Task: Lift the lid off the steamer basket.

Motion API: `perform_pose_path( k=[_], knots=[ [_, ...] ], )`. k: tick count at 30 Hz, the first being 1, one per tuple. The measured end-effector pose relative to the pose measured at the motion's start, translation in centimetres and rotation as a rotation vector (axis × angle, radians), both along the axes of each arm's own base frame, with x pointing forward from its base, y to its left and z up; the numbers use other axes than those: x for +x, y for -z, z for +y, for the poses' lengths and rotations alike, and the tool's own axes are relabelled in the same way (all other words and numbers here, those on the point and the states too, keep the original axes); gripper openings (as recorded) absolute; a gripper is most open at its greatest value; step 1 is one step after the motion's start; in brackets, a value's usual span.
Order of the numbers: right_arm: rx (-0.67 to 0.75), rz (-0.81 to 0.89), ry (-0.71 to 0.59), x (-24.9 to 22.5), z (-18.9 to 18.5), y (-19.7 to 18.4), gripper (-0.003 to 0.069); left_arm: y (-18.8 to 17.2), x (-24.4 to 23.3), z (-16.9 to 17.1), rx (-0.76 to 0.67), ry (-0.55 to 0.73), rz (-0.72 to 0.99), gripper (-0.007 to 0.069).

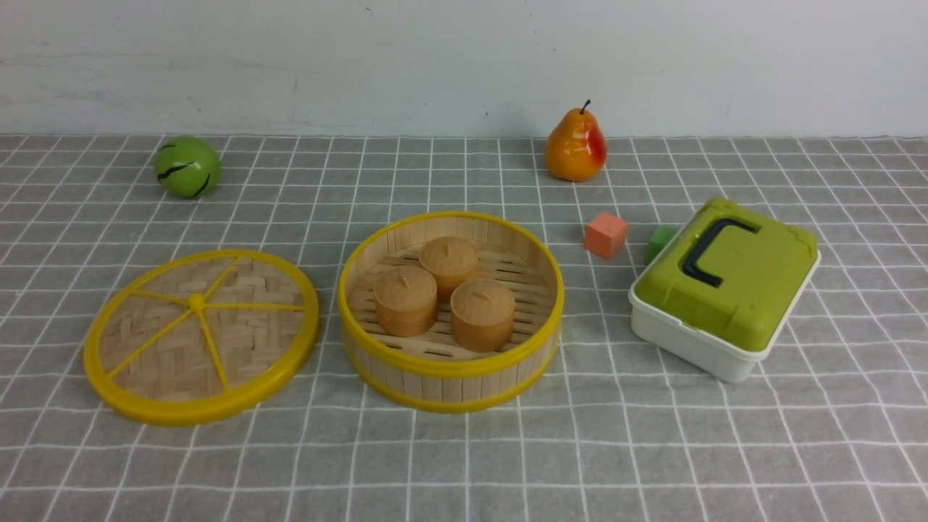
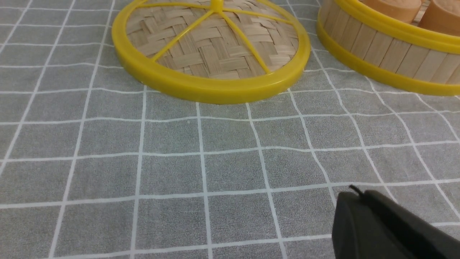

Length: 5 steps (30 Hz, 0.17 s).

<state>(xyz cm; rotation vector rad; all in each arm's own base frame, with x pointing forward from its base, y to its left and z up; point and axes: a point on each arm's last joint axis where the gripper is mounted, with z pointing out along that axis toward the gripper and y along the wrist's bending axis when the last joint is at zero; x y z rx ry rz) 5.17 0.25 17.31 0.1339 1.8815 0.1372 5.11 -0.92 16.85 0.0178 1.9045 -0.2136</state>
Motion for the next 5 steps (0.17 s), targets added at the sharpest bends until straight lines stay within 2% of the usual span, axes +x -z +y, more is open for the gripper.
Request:
perform_pose_path(
  k=[5],
  knots=[
    [0.000,0.000,0.000,0.00,0.00,0.00,0.0241,0.00,0.00,0.00,0.000,0.000,0.000,-0.0008]
  ],
)
